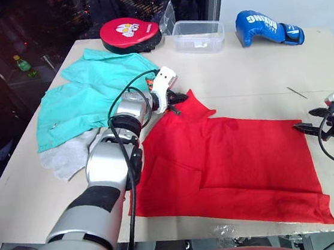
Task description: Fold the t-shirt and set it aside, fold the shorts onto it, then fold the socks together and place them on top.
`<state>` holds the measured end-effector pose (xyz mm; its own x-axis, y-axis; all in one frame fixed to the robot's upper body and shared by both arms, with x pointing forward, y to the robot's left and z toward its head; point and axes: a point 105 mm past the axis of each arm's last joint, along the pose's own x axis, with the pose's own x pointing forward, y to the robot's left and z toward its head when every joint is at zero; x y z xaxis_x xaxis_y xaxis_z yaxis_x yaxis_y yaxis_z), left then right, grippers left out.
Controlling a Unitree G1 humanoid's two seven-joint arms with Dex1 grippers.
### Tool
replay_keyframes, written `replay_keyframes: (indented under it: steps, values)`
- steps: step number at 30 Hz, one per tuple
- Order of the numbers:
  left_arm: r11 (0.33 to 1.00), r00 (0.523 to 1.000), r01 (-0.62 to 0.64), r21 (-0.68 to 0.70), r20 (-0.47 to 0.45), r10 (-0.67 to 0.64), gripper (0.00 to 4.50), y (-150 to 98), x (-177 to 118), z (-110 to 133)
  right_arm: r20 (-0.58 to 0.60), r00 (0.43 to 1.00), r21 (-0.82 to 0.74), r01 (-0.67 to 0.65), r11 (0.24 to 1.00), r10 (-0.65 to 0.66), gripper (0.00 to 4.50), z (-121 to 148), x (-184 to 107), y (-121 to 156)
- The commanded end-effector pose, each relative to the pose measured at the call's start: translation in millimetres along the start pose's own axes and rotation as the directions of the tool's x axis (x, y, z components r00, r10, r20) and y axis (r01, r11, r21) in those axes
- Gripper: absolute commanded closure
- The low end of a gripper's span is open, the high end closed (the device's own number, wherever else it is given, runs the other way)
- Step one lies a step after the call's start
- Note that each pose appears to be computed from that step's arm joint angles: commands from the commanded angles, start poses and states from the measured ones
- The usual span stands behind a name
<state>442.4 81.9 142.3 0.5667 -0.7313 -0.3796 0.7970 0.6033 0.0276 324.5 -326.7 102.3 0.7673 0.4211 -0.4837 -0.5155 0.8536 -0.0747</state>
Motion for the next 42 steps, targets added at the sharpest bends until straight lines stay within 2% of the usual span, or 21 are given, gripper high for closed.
replay_keyframes:
  steps: [1,4,8,9,11,12,23,26,28,38,42]
  values:
    - [0.997,1.0,-0.007,0.075,0.021,0.006,4.46,3.1,-4.5,11.5,-0.034,0.999,-0.006,-0.008,1.0,0.007,0.02,1.5,-0.5,-1.6]
    - [0.998,1.0,0.013,0.067,0.026,-0.014,4.5,-0.7,-2.2,9.9,-0.011,1.0,-0.01,0.011,1.0,-0.011,0.85,4.2,0.6,-3.8]
    - [0.997,1.0,0.023,0.076,0.014,-0.024,4.5,-2.5,-1.1,5.7,-0.012,1.0,-0.021,0.003,1.0,-0.003,2.83,2.0,4.1,-0.9]
    - [0.997,1.0,0.023,0.076,0.013,-0.024,4.5,-2.3,-1.4,5.2,-0.005,1.0,-0.026,0.006,1.0,-0.007,3.45,2.4,5.2,-0.7]
    - [0.997,1.0,0.02,0.076,0.011,-0.021,4.5,-1.3,-2.4,4.4,0.008,1.0,-0.028,0.015,0.999,-0.014,4.32,3.8,6.4,-1.4]
    - [0.997,1.0,0.019,0.076,0.01,-0.02,4.5,-0.8,-3.0,4.2,0.013,1.0,-0.027,0.017,0.999,-0.017,4.47,4.5,6.9,-1.8]
    - [0.997,1.0,0.016,0.072,0.006,-0.016,4.5,3.7,-8.8,-0.2,0.034,0.999,-0.059,0.019,0.998,-0.017,4.47,11.1,6.2,-5.7]
    - [0.997,1.0,0.018,0.07,0.006,-0.018,4.5,3.3,-8.5,-1.0,0.031,0.999,-0.1,0.023,0.995,-0.02,3.52,12.2,8.9,-5.1]
    - [0.997,1.0,0.021,0.068,0.008,-0.022,4.5,2.4,-7.9,-1.0,0.019,1.0,-0.101,0.009,0.995,-0.007,2.65,10.1,12.7,-2.5]
    - [0.997,1.0,0.022,0.074,0.01,-0.022,4.5,3.6,-10.0,-0.9,-0.014,1.0,-0.034,-0.017,0.999,0.016,2.65,3.6,22.4,-1.4]
    - [0.997,1.0,0.02,0.076,0.01,-0.021,4.5,4.4,-11.1,-0.9,-0.038,0.999,-0.027,-0.028,0.999,0.027,4.44,-1.2,21.9,0.3]
